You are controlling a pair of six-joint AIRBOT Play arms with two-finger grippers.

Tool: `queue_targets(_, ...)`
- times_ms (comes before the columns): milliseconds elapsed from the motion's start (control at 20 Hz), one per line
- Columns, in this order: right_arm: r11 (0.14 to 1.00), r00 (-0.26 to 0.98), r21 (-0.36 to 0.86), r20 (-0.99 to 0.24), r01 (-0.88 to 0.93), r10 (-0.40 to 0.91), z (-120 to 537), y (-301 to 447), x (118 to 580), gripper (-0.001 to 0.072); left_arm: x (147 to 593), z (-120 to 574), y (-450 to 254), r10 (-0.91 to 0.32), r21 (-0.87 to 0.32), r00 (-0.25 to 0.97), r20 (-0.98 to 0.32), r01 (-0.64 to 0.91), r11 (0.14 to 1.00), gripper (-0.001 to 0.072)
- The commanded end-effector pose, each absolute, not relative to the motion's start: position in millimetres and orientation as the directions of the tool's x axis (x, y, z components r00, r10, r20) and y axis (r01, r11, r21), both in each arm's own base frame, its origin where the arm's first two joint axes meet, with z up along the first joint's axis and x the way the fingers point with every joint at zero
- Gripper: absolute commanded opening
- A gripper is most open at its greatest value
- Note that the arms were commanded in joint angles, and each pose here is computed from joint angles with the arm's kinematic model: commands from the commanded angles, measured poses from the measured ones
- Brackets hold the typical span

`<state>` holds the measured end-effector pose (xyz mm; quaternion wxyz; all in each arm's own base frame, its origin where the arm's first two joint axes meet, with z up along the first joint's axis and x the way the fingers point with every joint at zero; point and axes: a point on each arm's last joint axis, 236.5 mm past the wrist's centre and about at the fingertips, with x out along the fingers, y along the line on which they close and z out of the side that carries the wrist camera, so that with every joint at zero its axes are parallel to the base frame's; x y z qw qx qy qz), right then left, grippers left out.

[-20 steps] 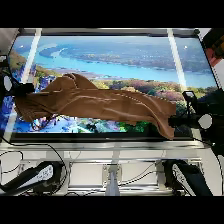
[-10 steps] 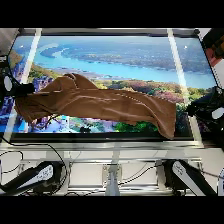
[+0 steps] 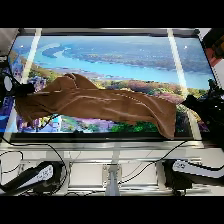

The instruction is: Fold the clothes and pants, and hang the long-sleeved shirts on hangers.

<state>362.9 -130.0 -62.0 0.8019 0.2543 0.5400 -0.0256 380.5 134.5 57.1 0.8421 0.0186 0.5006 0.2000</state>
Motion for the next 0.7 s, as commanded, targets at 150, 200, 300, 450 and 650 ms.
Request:
queue_targets(150, 0.813, 0.349, 0.445, -0.88, 0.376, 0.321, -97, -127, 361, 0.0287, 380, 57, 135, 0.356, 0.232, 0.418, -0.836, -0.319, 0.919, 0.0044)
queue_targets(200, 0.8, 0.305, 0.468, -0.878, 0.377, 0.369, -106, -117, 353, 0.0342, 380, 57, 135, 0.356, 0.232, 0.418, -0.836, -0.319, 0.919, 0.0044)
queue_targets(300, 0.793, 0.286, 0.507, -0.858, 0.338, 0.427, -115, -105, 351, 0.0355, 380, 57, 135, 0.356, 0.232, 0.418, -0.836, -0.319, 0.919, 0.0044)
queue_targets(450, 0.755, 0.365, 0.548, -0.827, 0.36, 0.427, -114, -106, 371, 0.0492, 380, 57, 135, 0.356, 0.232, 0.418, -0.836, -0.319, 0.919, 0.0044)
queue_targets(650, 0.742, 0.356, 0.576, -0.811, 0.343, 0.465, -122, -99, 372, 0.0487, 380, 57, 135, 0.355, 0.231, 0.418, -0.836, -0.319, 0.919, 0.0044)
